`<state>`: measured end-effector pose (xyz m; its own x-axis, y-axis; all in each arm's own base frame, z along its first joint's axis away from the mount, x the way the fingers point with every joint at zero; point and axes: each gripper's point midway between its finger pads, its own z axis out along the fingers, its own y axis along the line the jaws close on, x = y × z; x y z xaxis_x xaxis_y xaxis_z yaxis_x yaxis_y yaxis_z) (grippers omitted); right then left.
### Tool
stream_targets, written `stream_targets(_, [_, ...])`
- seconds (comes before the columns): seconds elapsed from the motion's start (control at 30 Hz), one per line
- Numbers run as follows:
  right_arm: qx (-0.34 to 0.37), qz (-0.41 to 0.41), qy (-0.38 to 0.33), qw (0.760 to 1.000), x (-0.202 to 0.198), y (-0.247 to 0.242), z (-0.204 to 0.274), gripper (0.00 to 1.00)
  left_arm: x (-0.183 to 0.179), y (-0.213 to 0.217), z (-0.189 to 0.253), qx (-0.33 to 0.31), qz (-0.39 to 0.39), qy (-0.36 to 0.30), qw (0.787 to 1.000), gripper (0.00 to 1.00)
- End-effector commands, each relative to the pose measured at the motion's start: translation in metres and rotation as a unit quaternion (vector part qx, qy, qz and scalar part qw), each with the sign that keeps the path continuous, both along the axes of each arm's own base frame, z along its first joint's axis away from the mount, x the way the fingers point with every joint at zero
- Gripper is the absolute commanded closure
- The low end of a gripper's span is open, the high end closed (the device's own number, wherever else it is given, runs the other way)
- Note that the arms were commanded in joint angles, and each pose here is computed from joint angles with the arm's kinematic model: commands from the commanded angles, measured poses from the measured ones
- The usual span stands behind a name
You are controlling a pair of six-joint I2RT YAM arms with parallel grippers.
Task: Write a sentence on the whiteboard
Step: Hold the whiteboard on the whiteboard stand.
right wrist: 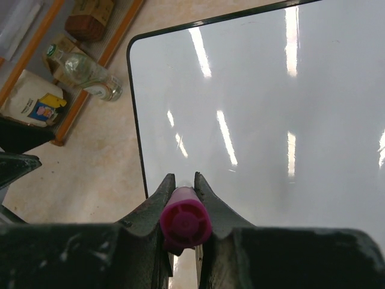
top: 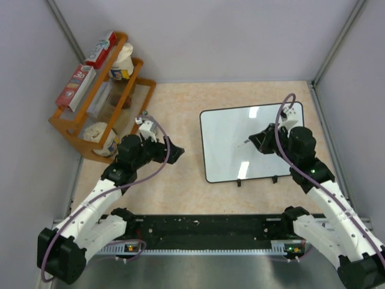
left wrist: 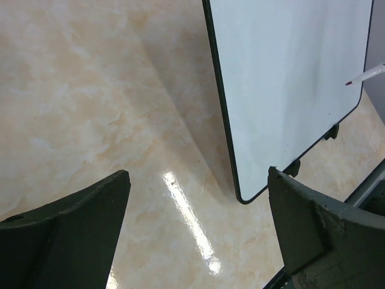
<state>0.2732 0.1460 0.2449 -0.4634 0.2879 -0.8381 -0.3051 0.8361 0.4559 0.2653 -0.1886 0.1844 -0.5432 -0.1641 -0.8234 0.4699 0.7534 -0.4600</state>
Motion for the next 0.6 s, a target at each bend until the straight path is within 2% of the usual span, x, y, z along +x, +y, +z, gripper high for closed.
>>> stream_targets(0.0, [0.018, -0.006, -0.056, 0.998, -0.003, -0.005, 0.018, 1.00, 0.003, 0.019, 0.006, 0.008, 0.051, -0.033, 0.998, 0.01])
stream_targets(0.2, [0.030, 0.003, -0.081, 0.996, -0.023, -0.008, 0.037, 1.00, -0.008, 0.009, -0.001, -0.033, 0.024, -0.038, 0.998, 0.01])
stream_targets(0.57, [0.029, 0.011, -0.069, 0.997, -0.037, -0.010, 0.027, 1.00, -0.017, 0.004, -0.004, -0.035, -0.003, -0.045, 0.998, 0.01])
